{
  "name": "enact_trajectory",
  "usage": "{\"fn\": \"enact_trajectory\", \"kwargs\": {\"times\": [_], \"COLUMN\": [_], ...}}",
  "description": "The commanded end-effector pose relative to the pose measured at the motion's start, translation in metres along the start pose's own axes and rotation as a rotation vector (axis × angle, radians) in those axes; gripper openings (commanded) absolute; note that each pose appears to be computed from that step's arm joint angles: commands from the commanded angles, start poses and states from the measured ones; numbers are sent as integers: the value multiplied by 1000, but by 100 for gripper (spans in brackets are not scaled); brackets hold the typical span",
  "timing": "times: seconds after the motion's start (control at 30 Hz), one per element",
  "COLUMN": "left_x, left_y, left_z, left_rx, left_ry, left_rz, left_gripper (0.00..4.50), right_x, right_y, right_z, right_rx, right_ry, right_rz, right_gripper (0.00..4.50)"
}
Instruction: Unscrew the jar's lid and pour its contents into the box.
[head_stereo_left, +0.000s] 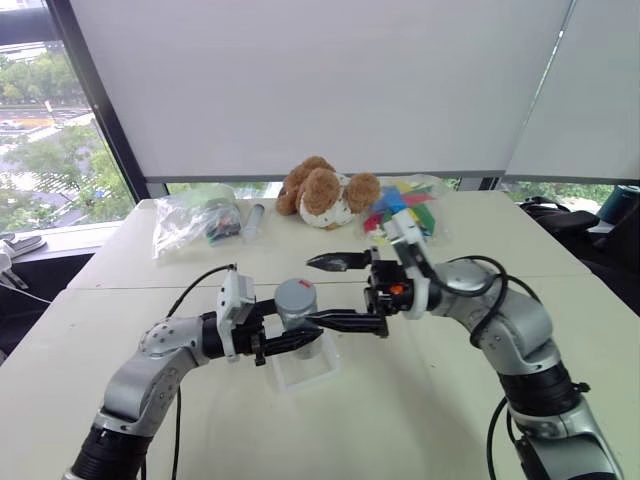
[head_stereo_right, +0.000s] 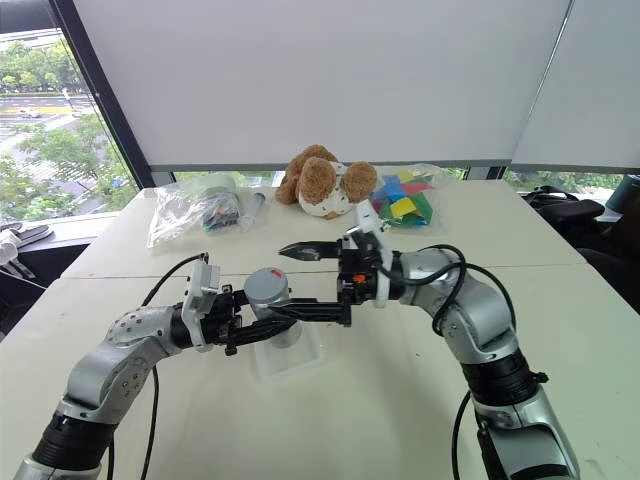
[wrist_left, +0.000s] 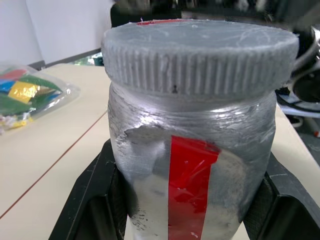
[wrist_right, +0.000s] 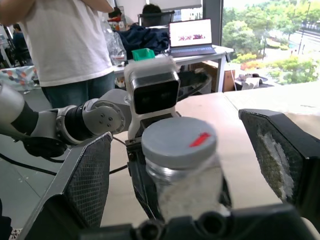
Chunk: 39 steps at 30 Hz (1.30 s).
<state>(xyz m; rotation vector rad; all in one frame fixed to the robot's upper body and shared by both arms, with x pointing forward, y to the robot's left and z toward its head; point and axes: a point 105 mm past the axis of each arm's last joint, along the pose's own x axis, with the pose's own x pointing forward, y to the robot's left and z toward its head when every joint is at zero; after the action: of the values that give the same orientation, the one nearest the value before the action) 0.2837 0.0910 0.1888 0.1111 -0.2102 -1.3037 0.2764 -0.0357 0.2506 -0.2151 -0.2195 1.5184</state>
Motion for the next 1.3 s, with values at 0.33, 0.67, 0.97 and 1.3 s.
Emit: {"fn": "enact_trajectory", "kwargs": {"times": [0.33,0.67,0.97,1.3], "left_x": [8,7,6,4], "left_y": [-2,-5,-4,-3], "left_z": [5,6,6,5], "left_rx": [57,59,57,49], "left_ry": [-6,-6,-3,6], "left_rz": [-28,-37,-34,-30], "left_gripper": [217,217,217,217], "right_x": [29,22,-7,-29], "right_y": [-15,-27,-32,-29], "right_z": [9,0,-7,-13], "right_rx": [-53,-29,9,62], "right_ry": [8,30,60,66], "right_rz": [-67,-102,-124,-164], "right_gripper": [444,444,444,444]}}
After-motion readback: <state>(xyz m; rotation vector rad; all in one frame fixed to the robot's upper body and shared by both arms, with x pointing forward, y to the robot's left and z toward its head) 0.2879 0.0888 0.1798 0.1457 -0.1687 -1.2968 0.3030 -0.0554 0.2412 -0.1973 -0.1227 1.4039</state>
